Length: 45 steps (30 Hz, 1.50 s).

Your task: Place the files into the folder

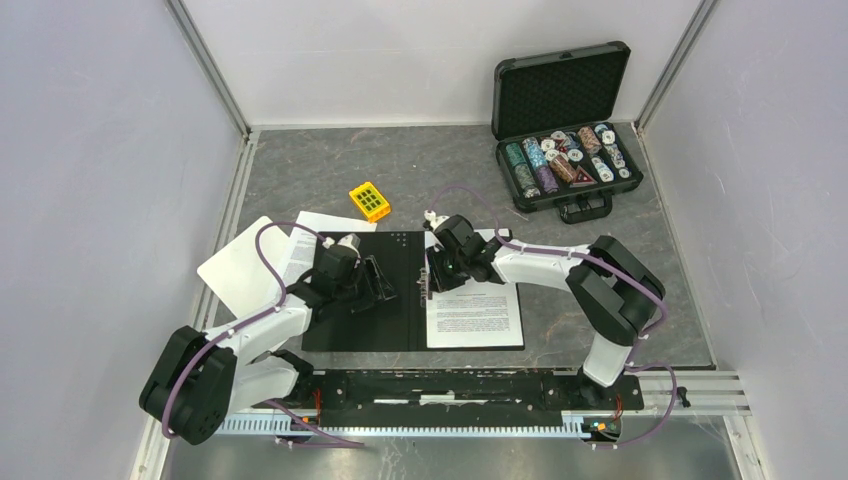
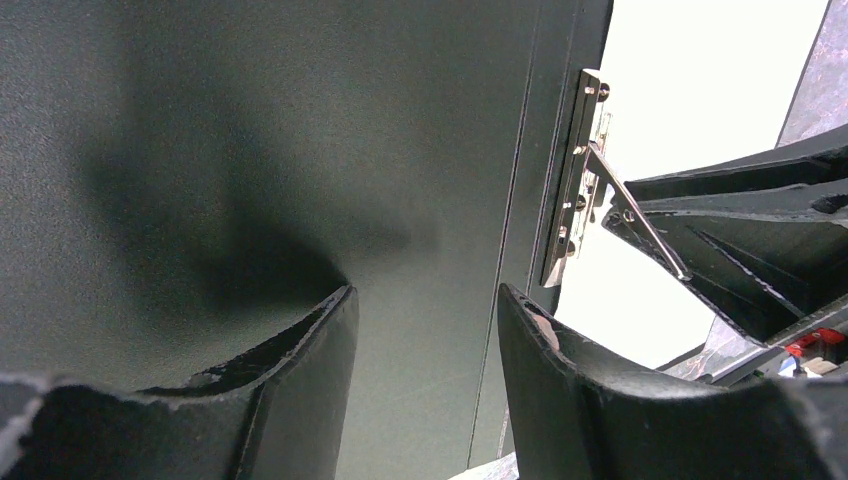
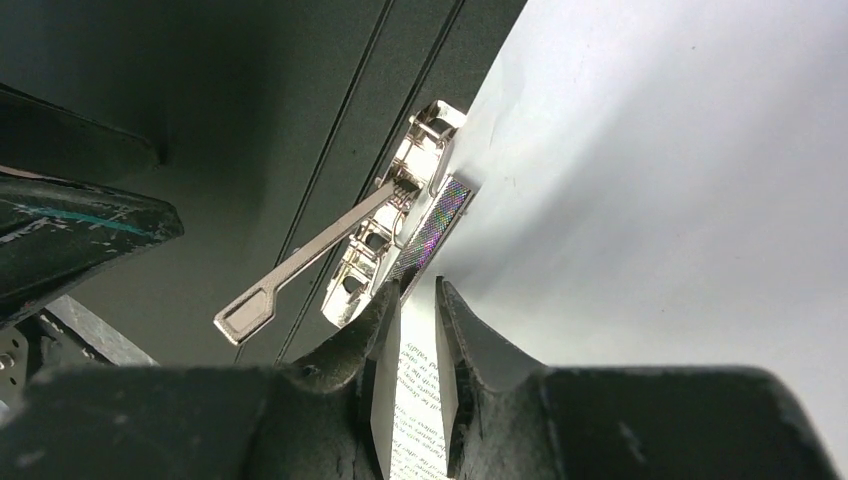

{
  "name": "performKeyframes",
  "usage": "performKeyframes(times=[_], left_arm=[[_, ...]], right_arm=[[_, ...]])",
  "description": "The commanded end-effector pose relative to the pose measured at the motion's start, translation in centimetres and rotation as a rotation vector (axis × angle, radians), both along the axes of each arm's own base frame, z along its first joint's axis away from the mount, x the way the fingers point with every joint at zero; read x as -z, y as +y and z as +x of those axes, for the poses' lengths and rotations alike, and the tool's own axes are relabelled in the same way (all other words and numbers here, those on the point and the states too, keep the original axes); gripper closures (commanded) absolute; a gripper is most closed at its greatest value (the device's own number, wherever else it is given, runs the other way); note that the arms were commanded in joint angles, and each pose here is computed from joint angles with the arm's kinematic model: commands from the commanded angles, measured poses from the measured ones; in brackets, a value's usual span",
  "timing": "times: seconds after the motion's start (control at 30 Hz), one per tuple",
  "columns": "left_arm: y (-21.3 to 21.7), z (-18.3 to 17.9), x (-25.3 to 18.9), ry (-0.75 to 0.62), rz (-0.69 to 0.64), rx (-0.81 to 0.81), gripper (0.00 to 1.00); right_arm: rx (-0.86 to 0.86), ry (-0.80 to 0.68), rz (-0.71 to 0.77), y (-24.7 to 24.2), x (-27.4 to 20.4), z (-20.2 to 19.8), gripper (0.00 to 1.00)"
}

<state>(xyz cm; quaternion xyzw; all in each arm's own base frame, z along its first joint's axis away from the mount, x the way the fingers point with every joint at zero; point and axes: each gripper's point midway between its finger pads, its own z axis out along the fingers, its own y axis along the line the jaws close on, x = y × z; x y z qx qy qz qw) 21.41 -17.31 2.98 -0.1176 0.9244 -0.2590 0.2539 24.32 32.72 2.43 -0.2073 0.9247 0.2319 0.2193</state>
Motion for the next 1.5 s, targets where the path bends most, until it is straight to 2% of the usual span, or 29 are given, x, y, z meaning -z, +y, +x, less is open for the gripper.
performKeyframes(times=[0.0, 0.33, 0.53, 1.07, 1.47], left_arm=[[0.8, -0.7, 1.3, 0.046, 0.021, -0.033, 0.39], [0.7, -0.7, 1.2, 0.043, 0.019, -0.026, 0.39], [0.6, -0.8, 1.2, 0.045, 0.013, -0.023, 0.39], [0.9, -0.8, 1.7, 0.055, 0.034, -0.021, 0.39], [1.0, -0.5, 1.8, 0.055, 0.045, -0.032, 0.39]], right_arm=[[0.012, -0.050, 0.080, 1.1, -3.5, 0.7, 0.75], [0.097, -0.068, 0.233, 2.4, -6.4, 2.1, 0.74], [0.072, -0.016, 0.269, 4.2, -6.3, 2.2, 0.70], [0.024, 0.055, 0.259, 2.4, -3.2, -1.0, 0.73], [0.020, 0.074, 0.137, -0.8, 1.7, -3.4, 0.85]])
